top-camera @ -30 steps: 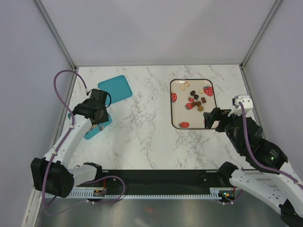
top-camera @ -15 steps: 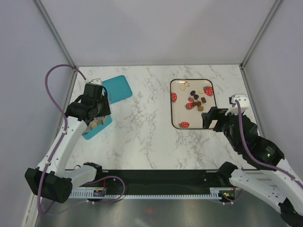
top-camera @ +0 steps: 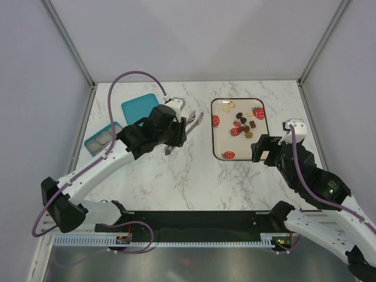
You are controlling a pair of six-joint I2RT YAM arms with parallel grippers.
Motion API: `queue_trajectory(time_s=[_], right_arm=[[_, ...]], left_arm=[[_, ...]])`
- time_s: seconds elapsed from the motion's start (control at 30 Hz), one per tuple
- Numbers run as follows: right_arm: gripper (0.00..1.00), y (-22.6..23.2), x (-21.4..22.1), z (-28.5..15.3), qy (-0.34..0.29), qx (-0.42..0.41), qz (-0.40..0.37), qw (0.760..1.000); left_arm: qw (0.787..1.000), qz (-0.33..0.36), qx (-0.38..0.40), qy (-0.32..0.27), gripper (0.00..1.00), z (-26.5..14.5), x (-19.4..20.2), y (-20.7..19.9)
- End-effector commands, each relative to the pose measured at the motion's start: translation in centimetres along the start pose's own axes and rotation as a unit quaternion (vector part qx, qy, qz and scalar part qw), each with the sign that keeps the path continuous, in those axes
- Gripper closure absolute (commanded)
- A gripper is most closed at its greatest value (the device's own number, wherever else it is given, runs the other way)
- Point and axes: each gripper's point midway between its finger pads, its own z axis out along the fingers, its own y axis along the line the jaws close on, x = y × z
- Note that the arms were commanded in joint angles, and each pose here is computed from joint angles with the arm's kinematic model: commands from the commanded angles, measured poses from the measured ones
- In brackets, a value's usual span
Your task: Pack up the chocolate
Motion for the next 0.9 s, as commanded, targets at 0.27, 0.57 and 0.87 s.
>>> queue_trajectory(time_s=[0.27, 0.57, 0.87], right_arm=[[0.06, -1.2, -3.0, -1.6, -0.038, 0.021, 0.001, 0.999], [0.06, -2.1, -3.6, -2.1, -0.057, 0.034, -0.005, 0.998], [0.06, -3.0, -3.9, -2.9, -0.076, 0.038, 0.004, 0.996]], left_arm=[[0.991, 0.062, 0.105, -0.056, 0.51, 6.1, -3.6, -13.4], [0.983, 0.107, 0.148, -0.028, 0.5, 11.1, -0.2, -19.7], [0.986, 0.105, 0.133, 0.012, 0.5, 15.2, 2.7, -20.3]])
